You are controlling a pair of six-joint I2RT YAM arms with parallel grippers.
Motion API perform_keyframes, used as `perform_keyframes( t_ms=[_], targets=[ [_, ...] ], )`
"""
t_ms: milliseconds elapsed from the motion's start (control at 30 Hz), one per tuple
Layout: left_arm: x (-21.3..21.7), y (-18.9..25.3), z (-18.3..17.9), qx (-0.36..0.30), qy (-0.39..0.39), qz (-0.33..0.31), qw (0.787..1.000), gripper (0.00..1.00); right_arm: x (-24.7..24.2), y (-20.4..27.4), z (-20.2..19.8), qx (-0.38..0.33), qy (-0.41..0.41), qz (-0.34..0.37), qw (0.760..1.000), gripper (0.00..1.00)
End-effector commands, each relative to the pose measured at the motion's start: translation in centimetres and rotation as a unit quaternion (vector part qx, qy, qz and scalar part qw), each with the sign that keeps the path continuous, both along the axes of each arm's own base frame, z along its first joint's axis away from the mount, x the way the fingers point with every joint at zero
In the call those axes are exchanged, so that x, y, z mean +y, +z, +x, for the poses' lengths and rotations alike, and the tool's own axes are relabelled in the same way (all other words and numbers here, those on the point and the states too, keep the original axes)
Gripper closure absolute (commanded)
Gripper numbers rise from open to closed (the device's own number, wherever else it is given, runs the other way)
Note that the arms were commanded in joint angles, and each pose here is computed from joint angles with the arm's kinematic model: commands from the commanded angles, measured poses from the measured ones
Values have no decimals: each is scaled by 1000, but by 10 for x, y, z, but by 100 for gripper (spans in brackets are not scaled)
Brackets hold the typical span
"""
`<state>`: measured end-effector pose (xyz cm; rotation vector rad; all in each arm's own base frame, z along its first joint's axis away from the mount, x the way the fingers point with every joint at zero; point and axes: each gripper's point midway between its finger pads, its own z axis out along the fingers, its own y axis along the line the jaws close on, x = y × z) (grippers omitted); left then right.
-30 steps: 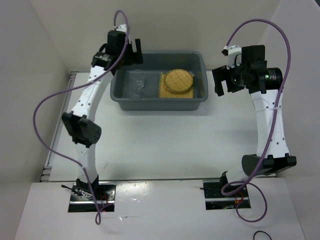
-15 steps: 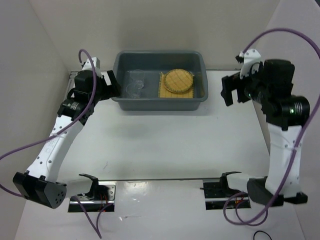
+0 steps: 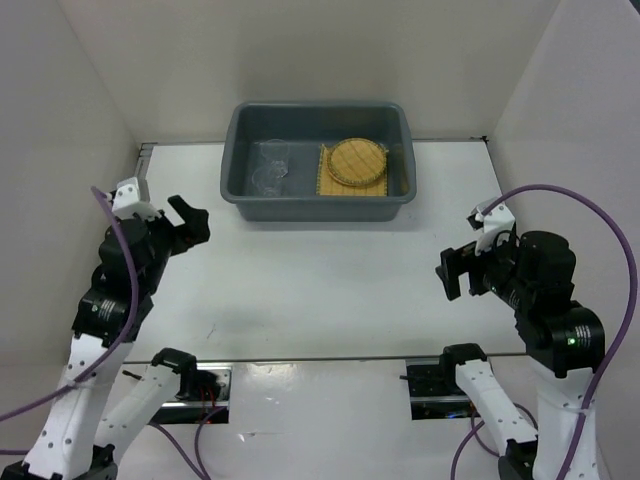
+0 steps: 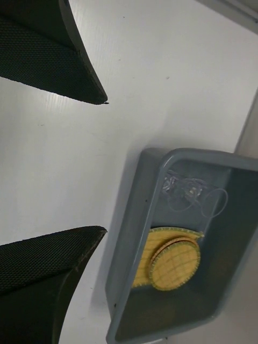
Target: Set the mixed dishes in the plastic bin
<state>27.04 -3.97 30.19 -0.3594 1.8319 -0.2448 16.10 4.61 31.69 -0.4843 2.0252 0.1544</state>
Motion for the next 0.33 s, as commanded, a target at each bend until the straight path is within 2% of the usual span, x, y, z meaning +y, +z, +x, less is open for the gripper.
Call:
perform_keyframes(
  t_ms=[0, 100, 300],
  targets=[
    [12, -5, -13, -3, 30, -8, 1000, 0, -5, 19, 15, -65, -25, 6, 998, 2],
    [17, -12, -28, -1, 39, -16, 999, 0, -4, 8, 20, -54, -27, 9, 998, 2],
    [29, -1, -52, -51, 55, -31, 997, 0, -2, 4, 26, -57, -23, 11, 998, 2]
  ],
)
